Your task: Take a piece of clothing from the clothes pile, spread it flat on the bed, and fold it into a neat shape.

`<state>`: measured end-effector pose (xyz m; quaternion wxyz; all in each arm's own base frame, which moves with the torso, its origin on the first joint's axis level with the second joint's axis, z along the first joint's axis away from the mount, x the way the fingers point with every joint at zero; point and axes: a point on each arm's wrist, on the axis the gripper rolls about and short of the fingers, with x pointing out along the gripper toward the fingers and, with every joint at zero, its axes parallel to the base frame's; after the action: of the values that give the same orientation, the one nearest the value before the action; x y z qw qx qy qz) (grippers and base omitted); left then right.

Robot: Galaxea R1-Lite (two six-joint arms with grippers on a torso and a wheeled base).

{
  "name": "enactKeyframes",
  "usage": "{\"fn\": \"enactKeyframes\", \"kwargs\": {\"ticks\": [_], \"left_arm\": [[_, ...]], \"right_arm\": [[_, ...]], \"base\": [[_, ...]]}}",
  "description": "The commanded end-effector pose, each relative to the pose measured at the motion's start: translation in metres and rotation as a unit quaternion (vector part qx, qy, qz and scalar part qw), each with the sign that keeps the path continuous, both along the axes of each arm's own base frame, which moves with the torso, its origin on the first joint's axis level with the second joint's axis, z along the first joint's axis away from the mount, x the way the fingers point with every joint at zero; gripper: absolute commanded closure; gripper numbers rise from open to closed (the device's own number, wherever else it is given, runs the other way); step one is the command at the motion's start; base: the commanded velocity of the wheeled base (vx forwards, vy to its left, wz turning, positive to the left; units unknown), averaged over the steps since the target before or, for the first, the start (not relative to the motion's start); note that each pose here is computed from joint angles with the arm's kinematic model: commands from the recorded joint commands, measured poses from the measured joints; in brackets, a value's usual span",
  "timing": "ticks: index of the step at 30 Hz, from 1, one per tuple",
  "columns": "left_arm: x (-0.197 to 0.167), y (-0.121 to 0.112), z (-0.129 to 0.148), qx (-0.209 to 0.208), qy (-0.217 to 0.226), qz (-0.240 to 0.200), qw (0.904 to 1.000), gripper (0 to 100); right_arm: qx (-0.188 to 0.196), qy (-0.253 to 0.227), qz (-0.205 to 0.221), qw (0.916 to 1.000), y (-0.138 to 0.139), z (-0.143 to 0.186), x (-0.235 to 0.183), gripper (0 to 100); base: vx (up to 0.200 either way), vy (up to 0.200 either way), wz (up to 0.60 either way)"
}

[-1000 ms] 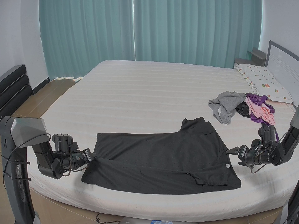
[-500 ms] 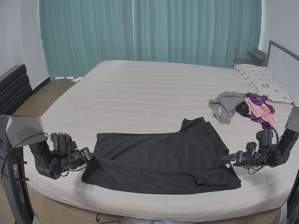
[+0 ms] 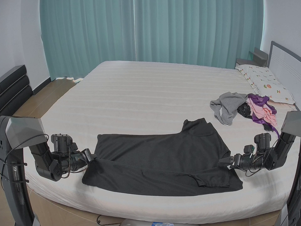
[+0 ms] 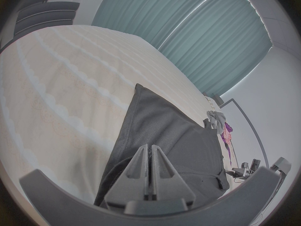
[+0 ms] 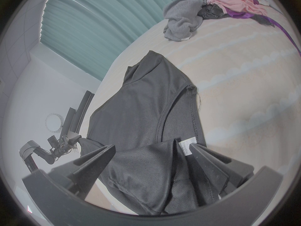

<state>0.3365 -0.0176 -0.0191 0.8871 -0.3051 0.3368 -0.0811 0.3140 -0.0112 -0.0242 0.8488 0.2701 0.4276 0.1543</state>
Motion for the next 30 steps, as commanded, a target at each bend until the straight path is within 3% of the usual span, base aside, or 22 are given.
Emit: {"fn": "enactKeyframes", "kwargs": {"ticks": [1, 11, 12, 21, 30], "left_arm": [[0.0, 0.0, -0.001, -0.001, 0.001, 0.0, 1.0, 100], [0.0, 0.0, -0.001, -0.001, 0.002, 0.001, 1.0, 100], [0.0, 0.0, -0.001, -0.001, 0.002, 0.001, 1.0, 100], [0.0, 0.0, 0.0, -0.001, 0.0, 0.001, 1.0, 100], [-0.008, 0.001, 0.013, -0.017, -0.001, 0.013, 0.9998, 100]], "right_arm": [[0.001, 0.005, 0.002, 1.0, 0.001, -0.006, 0.003, 0], [-0.007, -0.002, 0.008, 0.9999, 0.005, -0.014, 0.003, 0], [-0.007, -0.002, 0.008, 0.9999, 0.005, -0.014, 0.003, 100], [-0.029, -0.01, 0.018, 0.9994, 0.004, -0.015, -0.001, 100], [-0.029, -0.039, -0.003, 0.9988, -0.005, 0.013, -0.007, 100]], "base": [[0.0, 0.0, 0.0], [0.0, 0.0, 0.0], [0.0, 0.0, 0.0], [0.0, 0.0, 0.0], [0.0, 0.0, 0.0]]}}
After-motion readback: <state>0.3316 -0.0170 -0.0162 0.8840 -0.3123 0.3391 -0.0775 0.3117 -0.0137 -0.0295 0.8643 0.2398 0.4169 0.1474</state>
